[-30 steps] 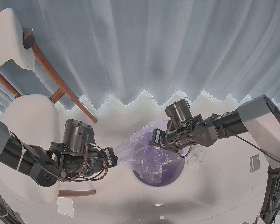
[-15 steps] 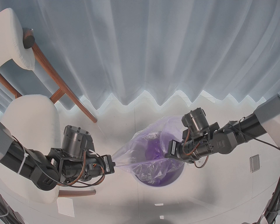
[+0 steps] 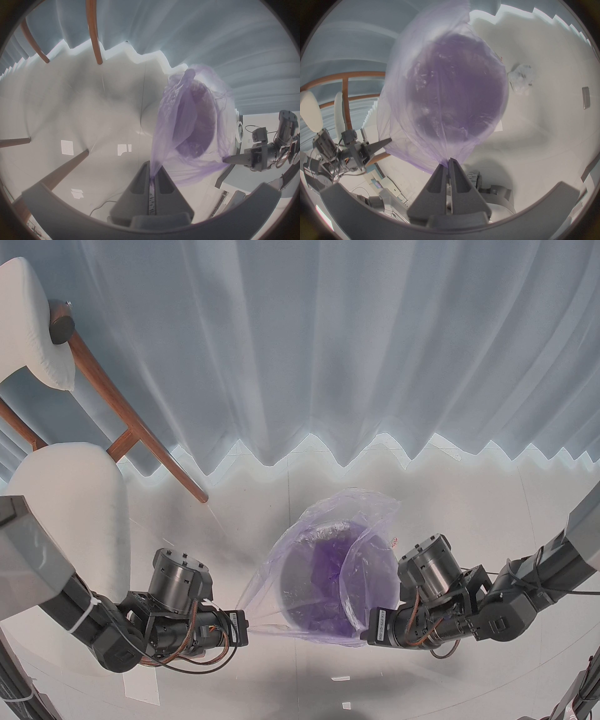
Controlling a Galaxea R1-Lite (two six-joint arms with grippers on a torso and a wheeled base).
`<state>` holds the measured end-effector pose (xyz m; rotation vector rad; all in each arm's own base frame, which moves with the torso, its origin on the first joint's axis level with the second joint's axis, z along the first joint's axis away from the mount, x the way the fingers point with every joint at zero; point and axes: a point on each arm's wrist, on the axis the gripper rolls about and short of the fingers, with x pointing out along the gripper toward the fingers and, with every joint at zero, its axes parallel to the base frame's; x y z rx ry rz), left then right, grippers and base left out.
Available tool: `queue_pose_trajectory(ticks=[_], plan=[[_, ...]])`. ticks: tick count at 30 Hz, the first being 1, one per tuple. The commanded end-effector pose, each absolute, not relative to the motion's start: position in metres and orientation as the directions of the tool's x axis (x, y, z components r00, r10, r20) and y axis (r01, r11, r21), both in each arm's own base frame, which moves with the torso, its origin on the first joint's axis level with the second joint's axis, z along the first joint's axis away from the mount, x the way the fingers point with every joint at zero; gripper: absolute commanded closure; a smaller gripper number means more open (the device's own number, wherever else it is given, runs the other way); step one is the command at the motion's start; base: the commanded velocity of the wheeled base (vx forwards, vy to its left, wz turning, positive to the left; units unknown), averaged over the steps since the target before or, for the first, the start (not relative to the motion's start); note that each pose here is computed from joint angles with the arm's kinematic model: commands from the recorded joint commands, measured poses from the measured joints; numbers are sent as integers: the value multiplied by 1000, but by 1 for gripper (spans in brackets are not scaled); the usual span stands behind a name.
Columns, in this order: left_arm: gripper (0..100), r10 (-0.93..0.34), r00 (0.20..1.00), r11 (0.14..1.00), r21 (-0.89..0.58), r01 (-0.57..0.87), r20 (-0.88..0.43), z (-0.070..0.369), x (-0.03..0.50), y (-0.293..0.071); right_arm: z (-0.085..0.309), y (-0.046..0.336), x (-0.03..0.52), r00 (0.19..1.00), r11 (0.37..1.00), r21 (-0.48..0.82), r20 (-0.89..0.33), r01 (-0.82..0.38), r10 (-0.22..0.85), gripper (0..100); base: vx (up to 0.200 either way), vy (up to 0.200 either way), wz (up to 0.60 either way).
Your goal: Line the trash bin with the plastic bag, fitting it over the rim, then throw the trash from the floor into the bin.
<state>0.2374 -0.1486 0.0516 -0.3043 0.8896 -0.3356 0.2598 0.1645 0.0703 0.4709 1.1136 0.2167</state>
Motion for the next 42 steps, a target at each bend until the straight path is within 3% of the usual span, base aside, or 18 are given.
queue_pose_trajectory(ticks=[1,11,15,20,24,25,32,37,42], plan=[[100,-372,520,925,-351,144,-769,16,236,-151,58,161,238,378,901,429,-847,71,373,100,0,0,0],[100,-360,517,933,-310,183,-777,-25,237,-150,28,159,235,377,909,406,-859,90,347,100,0,0,0],[100,-350,514,937,-299,182,-783,-32,239,-148,3,158,236,363,936,332,-892,117,270,100,0,0,0],[100,-343,511,939,-285,191,-788,-37,242,-149,-7,158,240,397,939,316,-885,133,242,100,0,0,0],[100,-357,558,934,-291,207,-749,-35,248,-154,-3,159,246,456,929,350,-851,123,260,100,0,0,0],[100,-357,558,934,-291,207,-749,-35,248,-154,-3,159,246,456,929,350,-851,123,260,0,0,0,0],[100,-387,580,922,-292,254,-717,-32,242,-166,55,142,227,575,904,422,-757,65,312,0,0,0,0],[100,-393,582,919,-290,266,-712,-31,239,-170,109,129,206,651,911,402,-668,-94,362,0,0,0,0],[100,-387,571,922,-283,266,-724,-33,235,-167,124,139,219,685,920,320,-619,-226,384,0,0,0,0]])
